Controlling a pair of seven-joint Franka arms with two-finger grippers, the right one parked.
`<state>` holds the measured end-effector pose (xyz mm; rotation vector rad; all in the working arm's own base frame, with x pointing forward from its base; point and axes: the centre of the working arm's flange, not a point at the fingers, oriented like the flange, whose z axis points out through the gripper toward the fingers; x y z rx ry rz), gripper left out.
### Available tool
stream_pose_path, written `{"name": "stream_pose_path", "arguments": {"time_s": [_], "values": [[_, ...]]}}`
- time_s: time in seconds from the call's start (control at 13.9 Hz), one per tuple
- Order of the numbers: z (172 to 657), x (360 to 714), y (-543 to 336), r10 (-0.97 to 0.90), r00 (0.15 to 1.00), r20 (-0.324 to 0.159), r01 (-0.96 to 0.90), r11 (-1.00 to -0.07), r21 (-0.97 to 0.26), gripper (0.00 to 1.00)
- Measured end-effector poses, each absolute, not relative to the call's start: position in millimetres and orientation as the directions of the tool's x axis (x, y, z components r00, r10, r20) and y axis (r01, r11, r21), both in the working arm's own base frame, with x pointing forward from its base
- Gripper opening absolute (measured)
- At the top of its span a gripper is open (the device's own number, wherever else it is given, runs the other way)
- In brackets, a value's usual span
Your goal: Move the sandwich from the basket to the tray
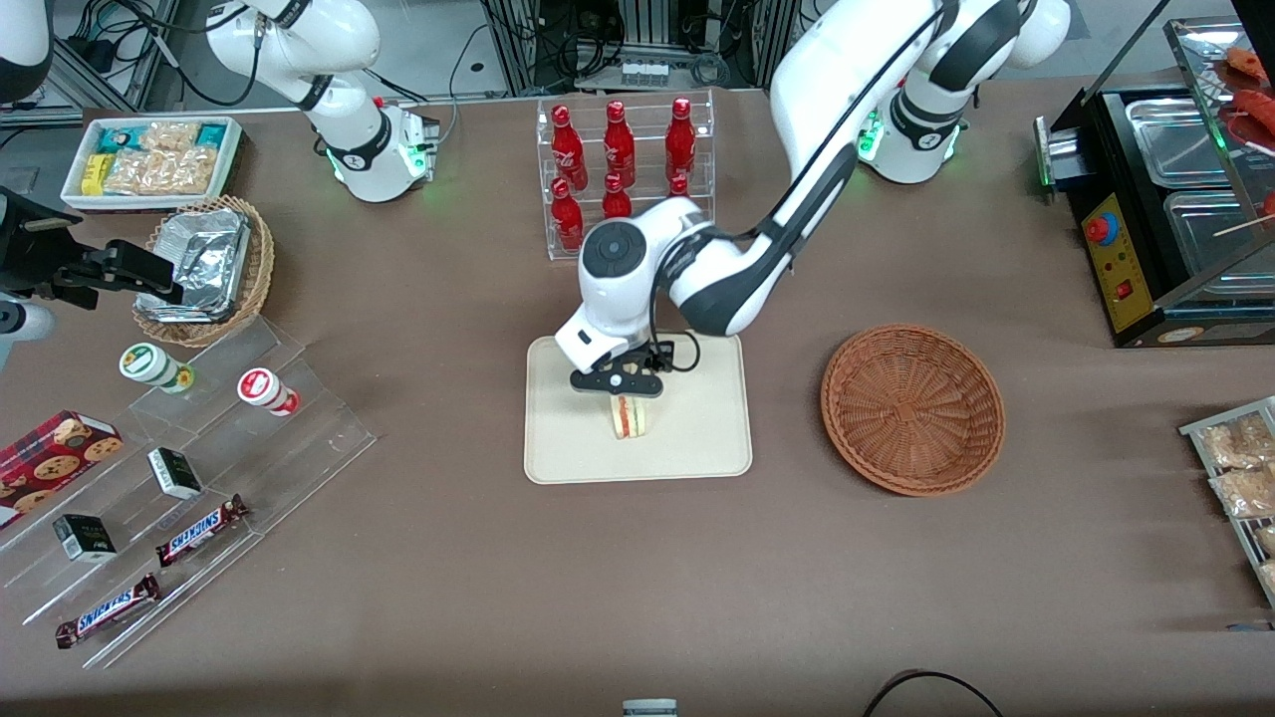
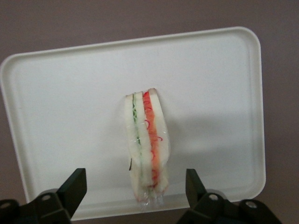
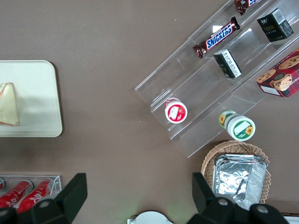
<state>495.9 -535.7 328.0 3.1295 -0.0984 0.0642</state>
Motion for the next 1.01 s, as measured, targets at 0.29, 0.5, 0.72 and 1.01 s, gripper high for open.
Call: {"name": "stream_pose_path", "arguments": {"time_s": [0.29,0.5,0.72,1.01], "values": [[452.9,511.1,-481.2,0.132,0.987,0.095,0.132,-0.991,0.000,1.00],[519.4,535.0,-411.7,0.243,0.962,0.127,0.246,-0.969,-0.007,1.00],[560.4,557.4,-334.7,0.291,0.948,0.131,0.298,-0.954,-0.036,1.00],[590.6,564.6,-260.7,0.250,0.966,0.074,0.253,-0.966,-0.046,1.00]]}}
